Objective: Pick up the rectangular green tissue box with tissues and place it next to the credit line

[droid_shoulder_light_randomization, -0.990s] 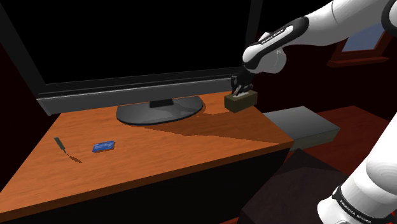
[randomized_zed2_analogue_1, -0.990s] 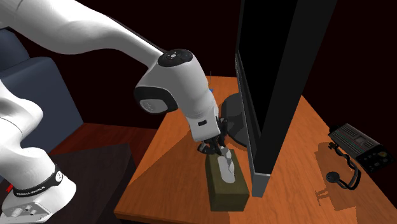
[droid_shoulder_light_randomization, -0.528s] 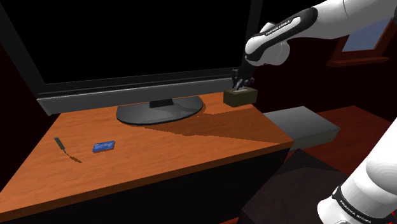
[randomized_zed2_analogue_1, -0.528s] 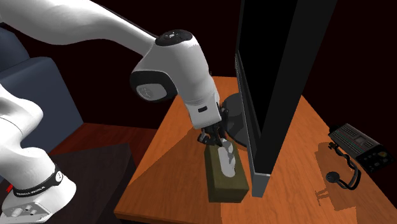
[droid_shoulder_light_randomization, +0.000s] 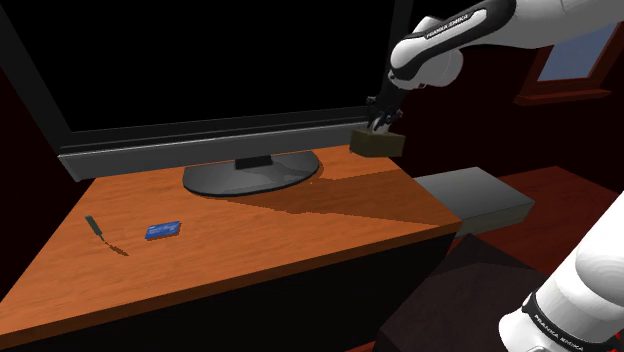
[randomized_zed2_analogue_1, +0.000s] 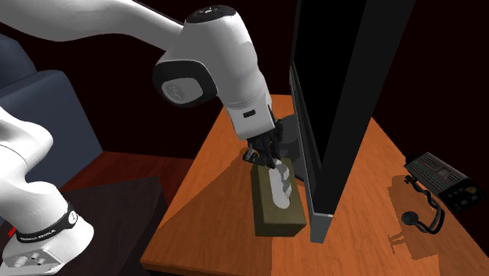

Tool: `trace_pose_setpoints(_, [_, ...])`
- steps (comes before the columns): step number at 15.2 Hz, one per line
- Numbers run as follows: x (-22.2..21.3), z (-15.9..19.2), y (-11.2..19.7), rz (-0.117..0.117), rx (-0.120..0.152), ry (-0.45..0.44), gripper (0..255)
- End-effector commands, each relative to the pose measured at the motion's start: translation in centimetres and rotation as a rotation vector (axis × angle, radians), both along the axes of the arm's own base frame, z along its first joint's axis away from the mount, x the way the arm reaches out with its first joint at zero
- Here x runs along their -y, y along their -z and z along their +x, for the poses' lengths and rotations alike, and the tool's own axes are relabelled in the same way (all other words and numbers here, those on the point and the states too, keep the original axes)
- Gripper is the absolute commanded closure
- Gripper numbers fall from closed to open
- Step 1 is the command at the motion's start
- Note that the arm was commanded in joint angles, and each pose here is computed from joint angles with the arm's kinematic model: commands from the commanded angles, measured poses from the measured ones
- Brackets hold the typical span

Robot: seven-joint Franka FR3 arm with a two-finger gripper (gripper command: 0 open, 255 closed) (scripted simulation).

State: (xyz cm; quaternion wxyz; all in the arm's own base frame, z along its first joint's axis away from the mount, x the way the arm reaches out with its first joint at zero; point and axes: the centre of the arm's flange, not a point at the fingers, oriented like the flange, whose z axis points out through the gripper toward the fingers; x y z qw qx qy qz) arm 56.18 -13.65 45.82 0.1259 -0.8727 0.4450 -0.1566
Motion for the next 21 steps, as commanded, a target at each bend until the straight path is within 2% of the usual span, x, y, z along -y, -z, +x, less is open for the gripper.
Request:
trace_pose_setpoints(1, [0.0, 0.1, -1.2, -0.001, 0.002, 0.0, 255])
trace_pose_setpoints(12, [0.0, 0.1, -7.0, -0.001, 0.002, 0.0, 255])
trace_pose_setpoints(13, [-0.1, 0.1, -6.5, -0.001, 0.002, 0.0, 255])
trace_pose_setpoints(14, [-0.1, 0.1, -6.5, -0.001, 0.002, 0.0, 0])
trace_pose_setpoints(21, [-1.0, -1.4, 2.8, 0.123, 0.053, -0.012, 0])
